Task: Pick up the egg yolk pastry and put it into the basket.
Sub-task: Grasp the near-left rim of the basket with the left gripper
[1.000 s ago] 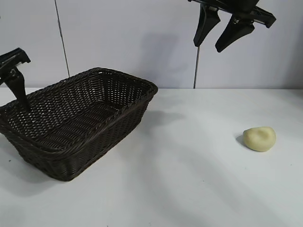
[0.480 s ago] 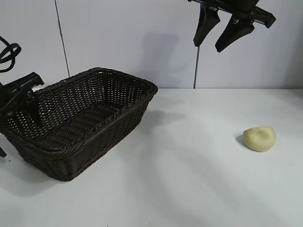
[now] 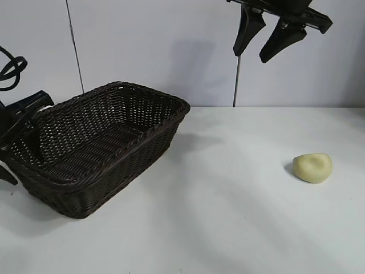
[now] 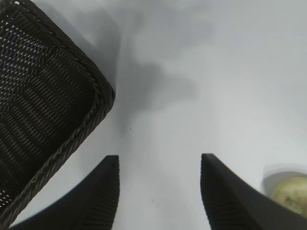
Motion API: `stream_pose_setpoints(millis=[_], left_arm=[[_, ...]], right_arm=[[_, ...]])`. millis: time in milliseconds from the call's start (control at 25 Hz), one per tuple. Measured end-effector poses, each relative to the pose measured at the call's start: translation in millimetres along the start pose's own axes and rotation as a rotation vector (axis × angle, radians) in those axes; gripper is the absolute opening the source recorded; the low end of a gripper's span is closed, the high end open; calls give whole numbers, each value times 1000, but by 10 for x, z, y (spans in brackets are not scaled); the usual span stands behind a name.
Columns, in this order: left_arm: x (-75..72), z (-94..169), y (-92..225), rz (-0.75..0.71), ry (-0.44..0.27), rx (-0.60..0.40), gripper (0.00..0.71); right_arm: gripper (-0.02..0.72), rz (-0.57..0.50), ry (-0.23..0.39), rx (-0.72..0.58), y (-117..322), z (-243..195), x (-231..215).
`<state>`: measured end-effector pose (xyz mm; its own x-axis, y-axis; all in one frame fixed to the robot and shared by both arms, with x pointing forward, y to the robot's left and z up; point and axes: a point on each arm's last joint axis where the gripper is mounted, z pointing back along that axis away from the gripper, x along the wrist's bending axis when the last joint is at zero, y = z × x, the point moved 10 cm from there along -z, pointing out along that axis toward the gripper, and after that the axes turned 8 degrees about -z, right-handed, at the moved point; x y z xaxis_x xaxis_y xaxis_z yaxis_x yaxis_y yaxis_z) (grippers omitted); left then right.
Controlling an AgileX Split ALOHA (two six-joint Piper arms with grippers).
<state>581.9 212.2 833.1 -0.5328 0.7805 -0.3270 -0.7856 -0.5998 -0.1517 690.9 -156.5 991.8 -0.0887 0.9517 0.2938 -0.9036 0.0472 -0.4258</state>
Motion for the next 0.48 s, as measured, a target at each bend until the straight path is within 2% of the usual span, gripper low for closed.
stream_pose_setpoints(millis=[160,280,480], left_arm=[[5,0,6,0,-2,3,183],[0,0,14,18,0,7,120],[15,4,42,16,-10,24,108]], right_arm=[[381,0,0,0,0,0,0],[381,0,0,0,0,0,0],[381,0,0,0,0,0,0]])
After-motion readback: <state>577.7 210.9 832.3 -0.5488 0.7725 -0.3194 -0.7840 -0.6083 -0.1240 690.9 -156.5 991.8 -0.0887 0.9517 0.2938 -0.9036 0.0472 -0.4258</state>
